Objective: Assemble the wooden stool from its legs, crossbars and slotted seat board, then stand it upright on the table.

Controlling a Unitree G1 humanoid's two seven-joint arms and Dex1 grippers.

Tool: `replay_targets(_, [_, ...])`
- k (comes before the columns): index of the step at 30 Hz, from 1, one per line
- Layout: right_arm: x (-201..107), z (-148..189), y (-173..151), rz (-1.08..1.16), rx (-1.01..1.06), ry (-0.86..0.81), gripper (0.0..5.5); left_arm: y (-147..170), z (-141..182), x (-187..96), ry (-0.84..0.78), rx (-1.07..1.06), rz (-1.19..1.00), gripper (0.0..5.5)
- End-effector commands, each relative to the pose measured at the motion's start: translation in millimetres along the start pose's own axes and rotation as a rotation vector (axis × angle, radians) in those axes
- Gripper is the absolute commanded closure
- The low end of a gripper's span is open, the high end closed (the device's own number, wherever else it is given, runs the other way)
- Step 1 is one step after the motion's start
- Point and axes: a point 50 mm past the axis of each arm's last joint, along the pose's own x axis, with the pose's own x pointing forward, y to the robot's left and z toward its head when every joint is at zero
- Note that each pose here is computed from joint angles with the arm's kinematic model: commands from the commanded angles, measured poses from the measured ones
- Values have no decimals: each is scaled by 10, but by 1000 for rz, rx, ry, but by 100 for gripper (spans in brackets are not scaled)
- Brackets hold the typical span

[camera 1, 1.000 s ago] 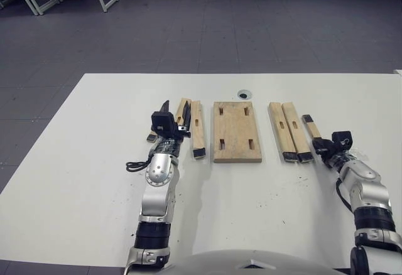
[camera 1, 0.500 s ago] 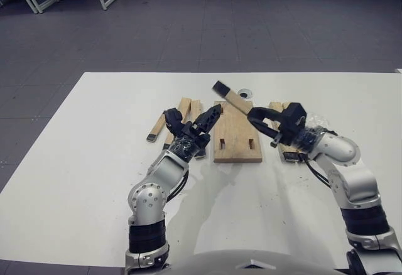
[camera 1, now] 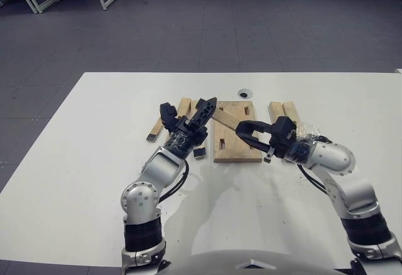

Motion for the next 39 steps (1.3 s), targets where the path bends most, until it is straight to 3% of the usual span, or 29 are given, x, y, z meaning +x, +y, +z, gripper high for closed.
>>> replay_targets(1, [-17,-21,11,11,-7,30,422,9,12,-5,9,-16,-2,463])
replay_targets(3, [-16,-24,11,11,-7,31,422,38,19,-10,9,-24,12,492])
replay_targets(8, [-10,-36,5,6,-18,40,422,117,69,-20,3,-51,53,504])
replay_targets(9, [-13,-44,8,7,-30,51,384,125,95,-16,-6,-53,58,504])
replay_targets(13, [-82,-159,-12,-14,-78,146,321,196,329,-1,-50,46,104,506])
replay_targets(15, [-116,-215,-29,-33,-92,186,316,258,501,4,-99,159,159,506])
replay_targets(19, [-148,-333,-75,-119,-79,238,316,413,979,124,-299,709,349,506])
replay_targets(23, [-140,-386,-35,-147,-61,246,316,614,1094,242,-273,977,431,506])
replay_targets(29, [-148,-419,-29,-157,-62,261,316,899,988,297,-215,989,465,506])
replay_targets(39, [-179,-463,-20,-157,-65,284,316,963,765,274,-154,919,457,506])
